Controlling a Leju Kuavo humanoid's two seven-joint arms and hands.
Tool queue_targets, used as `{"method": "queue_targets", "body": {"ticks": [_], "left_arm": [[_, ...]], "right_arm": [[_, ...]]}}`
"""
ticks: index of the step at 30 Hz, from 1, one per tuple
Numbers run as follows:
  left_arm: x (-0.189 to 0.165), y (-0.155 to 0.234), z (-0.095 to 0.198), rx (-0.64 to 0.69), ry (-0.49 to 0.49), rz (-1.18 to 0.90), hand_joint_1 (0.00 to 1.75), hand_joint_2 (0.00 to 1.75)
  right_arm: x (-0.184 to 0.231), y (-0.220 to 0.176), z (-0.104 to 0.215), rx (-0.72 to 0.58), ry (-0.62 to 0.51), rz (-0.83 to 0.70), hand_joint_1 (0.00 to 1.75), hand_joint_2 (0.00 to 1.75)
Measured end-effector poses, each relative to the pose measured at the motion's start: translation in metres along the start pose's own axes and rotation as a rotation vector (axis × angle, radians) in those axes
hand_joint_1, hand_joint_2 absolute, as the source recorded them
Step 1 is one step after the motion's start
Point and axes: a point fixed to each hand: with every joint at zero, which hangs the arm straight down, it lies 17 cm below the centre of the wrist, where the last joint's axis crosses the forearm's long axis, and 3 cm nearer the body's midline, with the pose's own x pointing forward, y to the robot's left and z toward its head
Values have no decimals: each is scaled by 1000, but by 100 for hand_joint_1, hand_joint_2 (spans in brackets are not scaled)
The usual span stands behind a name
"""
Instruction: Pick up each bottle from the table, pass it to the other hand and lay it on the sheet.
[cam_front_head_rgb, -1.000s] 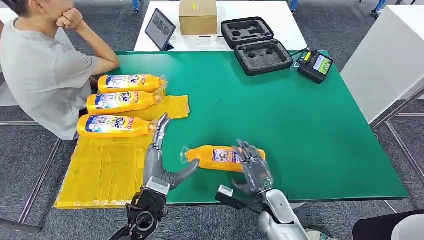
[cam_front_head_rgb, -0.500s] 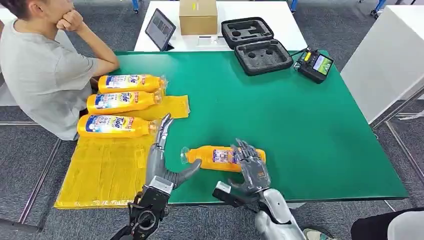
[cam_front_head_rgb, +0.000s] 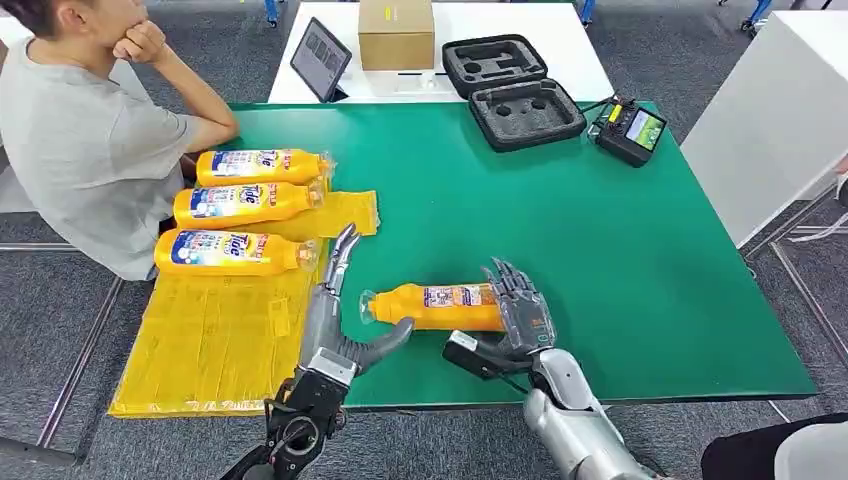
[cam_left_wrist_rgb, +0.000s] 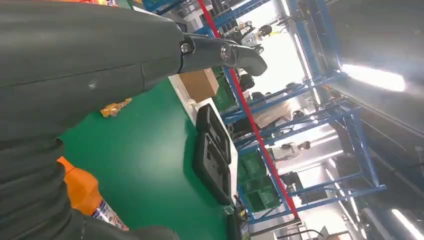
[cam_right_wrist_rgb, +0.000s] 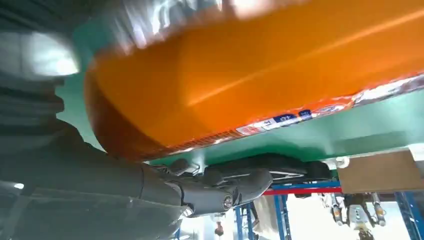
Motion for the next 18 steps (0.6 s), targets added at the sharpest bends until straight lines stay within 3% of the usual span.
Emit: {"method": "queue_targets", "body": {"ticks": [1,3,4,6,7,8,9,18], "left_arm": [[0,0,0,0,1,1,0,175],[-1,-1,-1,1,2,2,0,175],[-1,-1,-1,1,3,2,0,175],[-1,-1,-1,-1,4,3,0,175],[-1,-2,-1,-1,4,3,0,175],[-1,-2,-1,-1,3,4,0,175],[-1,-2,-2,-1,2,5,0,175],[1,-6,-3,-12,-4,8,0,175]], "right_arm": [[0,1,-1,6,1,4,117,175],[-2,8,-3,41,7,-3,117,175],[-3,11,-3,56,8,-6,2,175],[-4,15,-2,74,11,-11,0,175],[-5,14,-3,75,12,-10,16,175],[-5,14,-5,75,11,-8,16,175],[-5,14,-5,77,11,-7,0,175],[-6,18,-6,96,8,10,0,175]]}}
